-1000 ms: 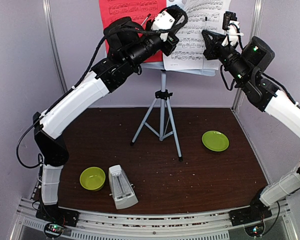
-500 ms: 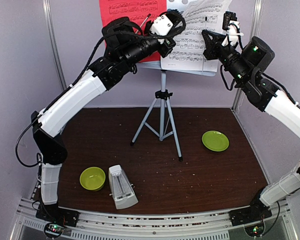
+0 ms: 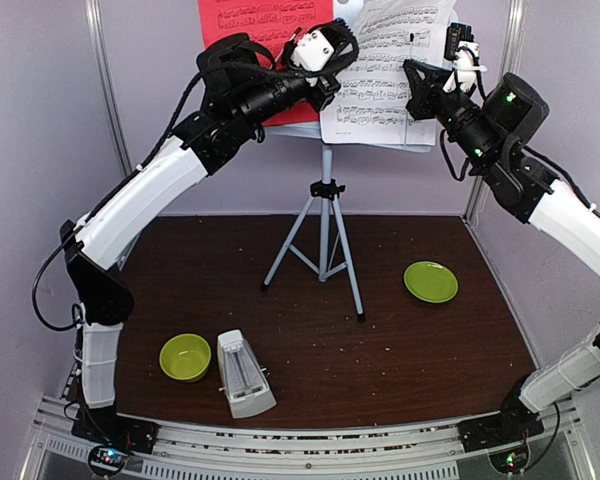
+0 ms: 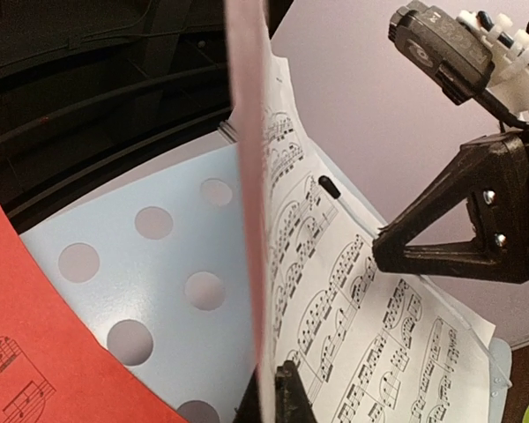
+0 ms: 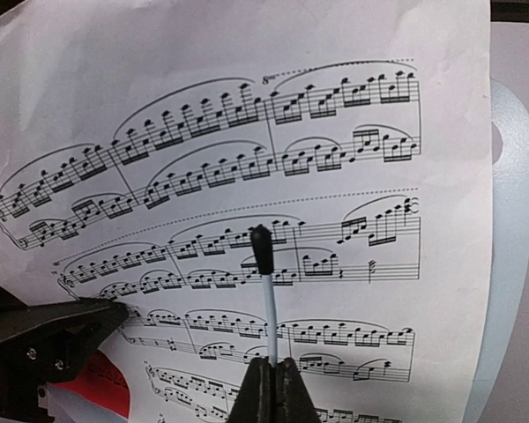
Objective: Set up the instrument practice props
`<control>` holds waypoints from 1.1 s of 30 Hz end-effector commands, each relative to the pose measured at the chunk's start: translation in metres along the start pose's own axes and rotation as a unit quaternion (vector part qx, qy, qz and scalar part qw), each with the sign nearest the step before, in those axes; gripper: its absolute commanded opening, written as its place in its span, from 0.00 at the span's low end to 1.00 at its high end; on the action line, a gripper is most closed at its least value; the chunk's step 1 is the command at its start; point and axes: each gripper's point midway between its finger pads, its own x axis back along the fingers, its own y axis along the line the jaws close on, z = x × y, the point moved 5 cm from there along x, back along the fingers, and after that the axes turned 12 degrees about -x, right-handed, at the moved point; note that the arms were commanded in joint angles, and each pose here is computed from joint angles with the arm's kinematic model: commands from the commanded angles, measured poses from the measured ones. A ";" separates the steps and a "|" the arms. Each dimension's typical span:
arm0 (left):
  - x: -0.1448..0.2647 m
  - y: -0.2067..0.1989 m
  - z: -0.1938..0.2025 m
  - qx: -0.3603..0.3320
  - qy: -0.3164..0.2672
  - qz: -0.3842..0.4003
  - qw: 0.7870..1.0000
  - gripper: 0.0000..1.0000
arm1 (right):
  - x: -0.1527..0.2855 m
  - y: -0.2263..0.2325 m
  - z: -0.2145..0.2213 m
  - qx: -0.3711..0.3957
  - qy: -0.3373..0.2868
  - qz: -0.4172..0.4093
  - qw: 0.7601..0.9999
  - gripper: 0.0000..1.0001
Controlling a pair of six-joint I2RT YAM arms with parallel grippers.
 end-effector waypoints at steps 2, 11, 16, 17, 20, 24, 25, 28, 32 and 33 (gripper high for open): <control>0.012 0.035 -0.032 -0.034 -0.055 -0.037 0.997 0.01 | -0.002 0.001 0.012 0.005 0.020 -0.005 1.000 0.00; 0.015 0.039 -0.040 -0.066 -0.077 -0.031 0.994 0.02 | -0.003 0.002 0.014 0.005 0.021 -0.006 1.000 0.00; 0.015 0.034 -0.037 -0.075 -0.077 -0.018 0.994 0.06 | -0.004 0.002 0.014 0.004 0.021 -0.006 1.000 0.00; 0.014 0.030 -0.035 -0.073 -0.077 -0.010 0.994 0.07 | -0.004 0.002 0.013 0.004 0.020 -0.006 1.000 0.00; 0.013 0.021 -0.030 -0.069 -0.073 0.006 0.995 0.10 | -0.005 0.003 0.014 0.005 0.022 -0.007 1.000 0.00; 0.013 0.021 -0.029 -0.062 -0.068 0.008 0.996 0.18 | -0.005 0.003 0.014 0.005 0.021 -0.008 1.000 0.00; 0.013 0.021 -0.029 -0.060 -0.066 0.006 0.996 0.22 | -0.005 0.003 0.014 0.005 0.022 -0.008 1.000 0.00; 0.016 0.028 -0.032 -0.054 -0.068 -0.006 0.996 0.32 | -0.005 0.003 0.013 0.005 0.021 -0.008 1.000 0.00; 0.019 0.035 -0.037 -0.040 -0.067 -0.013 0.997 0.41 | -0.006 0.005 0.014 0.004 0.022 -0.009 1.000 0.00; 0.020 0.035 -0.036 -0.038 -0.064 -0.014 0.997 0.43 | -0.006 0.005 0.014 0.003 0.022 -0.010 1.000 0.00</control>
